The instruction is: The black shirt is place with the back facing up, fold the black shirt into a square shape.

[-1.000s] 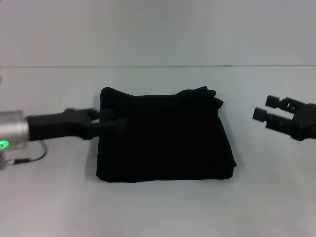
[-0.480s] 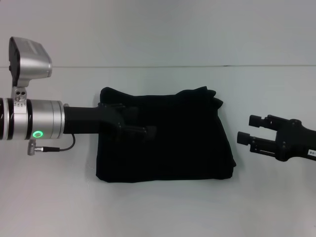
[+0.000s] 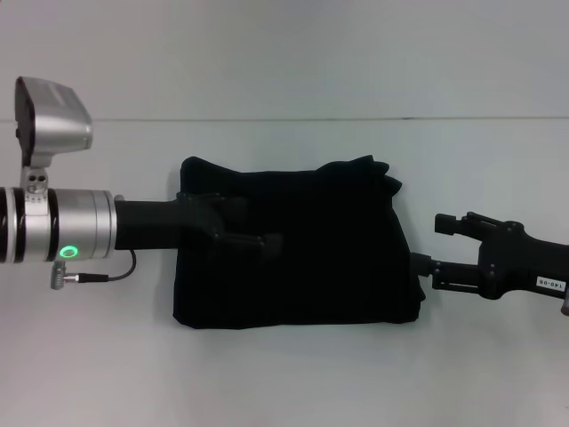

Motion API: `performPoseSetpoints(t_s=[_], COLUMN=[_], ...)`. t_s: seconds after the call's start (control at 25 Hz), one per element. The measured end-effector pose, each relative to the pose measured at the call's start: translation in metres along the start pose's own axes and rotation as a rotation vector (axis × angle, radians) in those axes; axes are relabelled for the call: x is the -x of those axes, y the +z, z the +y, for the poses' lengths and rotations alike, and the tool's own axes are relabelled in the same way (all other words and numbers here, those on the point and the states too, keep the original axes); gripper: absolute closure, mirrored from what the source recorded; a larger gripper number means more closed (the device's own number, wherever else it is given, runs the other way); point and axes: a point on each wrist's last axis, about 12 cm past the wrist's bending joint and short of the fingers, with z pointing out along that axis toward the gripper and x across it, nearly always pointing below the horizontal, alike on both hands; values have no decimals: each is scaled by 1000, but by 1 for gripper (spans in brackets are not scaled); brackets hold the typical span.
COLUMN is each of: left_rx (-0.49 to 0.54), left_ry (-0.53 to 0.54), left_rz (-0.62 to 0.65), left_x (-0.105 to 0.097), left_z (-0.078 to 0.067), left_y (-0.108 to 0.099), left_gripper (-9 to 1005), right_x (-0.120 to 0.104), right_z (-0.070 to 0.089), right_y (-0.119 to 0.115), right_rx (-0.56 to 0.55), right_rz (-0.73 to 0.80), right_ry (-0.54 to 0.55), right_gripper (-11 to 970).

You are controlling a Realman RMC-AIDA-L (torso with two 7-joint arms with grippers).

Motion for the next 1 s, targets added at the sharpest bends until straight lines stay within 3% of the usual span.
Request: performPoseSetpoints(t_s=[0.12, 1.0], left_rx=[-1, -25], left_ry=[27, 19], left_rz=[-3, 7], left_x=[-4, -9], left_z=[-3, -7], left_y=[3, 3], left_gripper=[62, 62], right_x=[0, -4], right_z=[0, 0], right_y=[0, -2], right_rx=[0, -14], right_rz=[-1, -1], right_ry=[2, 22], right_gripper=[14, 14])
